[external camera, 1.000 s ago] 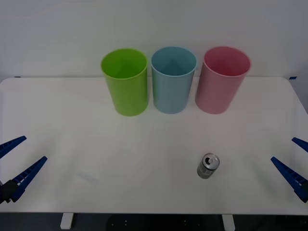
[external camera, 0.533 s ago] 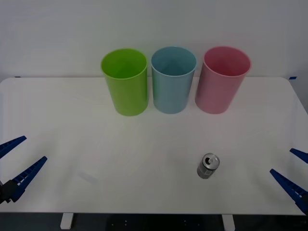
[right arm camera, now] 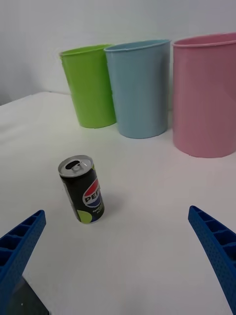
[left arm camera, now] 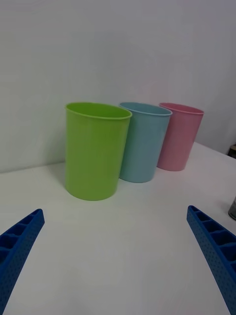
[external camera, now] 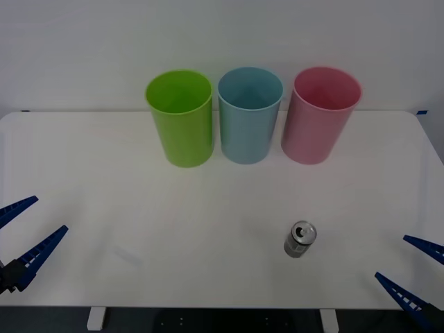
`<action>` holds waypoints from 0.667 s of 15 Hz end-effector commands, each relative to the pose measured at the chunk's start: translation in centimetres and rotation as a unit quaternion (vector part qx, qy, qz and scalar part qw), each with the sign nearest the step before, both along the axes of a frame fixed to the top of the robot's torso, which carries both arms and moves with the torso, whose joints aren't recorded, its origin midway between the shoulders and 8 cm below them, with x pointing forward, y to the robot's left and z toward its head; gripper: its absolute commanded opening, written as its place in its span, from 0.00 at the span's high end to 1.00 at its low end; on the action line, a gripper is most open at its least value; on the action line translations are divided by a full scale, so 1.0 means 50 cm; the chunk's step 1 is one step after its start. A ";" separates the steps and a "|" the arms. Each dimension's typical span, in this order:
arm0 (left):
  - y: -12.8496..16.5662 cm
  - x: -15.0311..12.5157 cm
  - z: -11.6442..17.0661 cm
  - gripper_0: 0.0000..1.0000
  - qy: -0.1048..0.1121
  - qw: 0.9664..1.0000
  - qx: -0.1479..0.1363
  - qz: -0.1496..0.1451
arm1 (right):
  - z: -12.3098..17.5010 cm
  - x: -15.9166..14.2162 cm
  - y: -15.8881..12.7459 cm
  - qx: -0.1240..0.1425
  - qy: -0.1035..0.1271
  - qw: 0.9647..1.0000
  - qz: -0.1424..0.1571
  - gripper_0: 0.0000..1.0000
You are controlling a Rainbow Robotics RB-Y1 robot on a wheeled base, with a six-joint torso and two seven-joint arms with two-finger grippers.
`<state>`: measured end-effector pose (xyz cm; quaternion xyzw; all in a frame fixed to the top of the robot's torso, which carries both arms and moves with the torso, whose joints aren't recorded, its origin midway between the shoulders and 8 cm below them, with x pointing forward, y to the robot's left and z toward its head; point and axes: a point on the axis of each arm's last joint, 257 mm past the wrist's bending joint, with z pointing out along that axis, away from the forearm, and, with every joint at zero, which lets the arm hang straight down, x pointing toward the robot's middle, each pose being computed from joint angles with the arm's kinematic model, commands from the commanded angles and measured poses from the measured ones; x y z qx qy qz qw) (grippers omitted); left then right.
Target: Grasp the object on the table and drop it into the matching bin: aluminum can to the light blue bin, PET bottle to the pink bin.
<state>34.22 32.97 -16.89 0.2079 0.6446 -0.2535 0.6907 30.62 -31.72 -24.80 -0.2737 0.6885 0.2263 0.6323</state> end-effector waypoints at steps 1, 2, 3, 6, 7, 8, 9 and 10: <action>0.000 0.000 0.000 0.00 0.000 1.000 0.000 0.000 | -0.025 0.000 0.013 -0.003 0.002 1.000 0.006 0.00; 0.000 0.000 0.000 0.00 0.000 1.000 0.000 0.000 | -0.031 0.003 0.023 0.000 0.003 1.000 0.010 0.00; 0.000 0.000 0.000 0.00 0.000 1.000 0.000 0.000 | -0.037 0.006 0.029 0.006 0.005 1.000 0.011 0.00; 0.000 0.000 0.000 0.00 0.000 1.000 0.000 0.000 | -0.062 0.026 0.048 -0.001 -0.012 1.000 0.016 0.00; 0.000 0.000 0.000 0.00 0.000 1.000 0.000 0.000 | -0.068 0.037 0.057 0.006 -0.015 1.000 0.016 0.00; 0.000 0.000 0.000 0.00 0.000 1.000 0.000 0.000 | -0.074 0.043 0.068 0.009 -0.017 1.000 0.018 0.00; 0.000 0.000 0.000 0.00 0.000 1.000 0.000 0.000 | -0.078 0.049 0.081 0.008 -0.020 1.000 0.020 0.00; 0.000 0.000 0.000 0.00 0.000 1.000 0.000 0.000 | -0.082 0.053 0.091 0.006 -0.023 0.999 0.021 0.00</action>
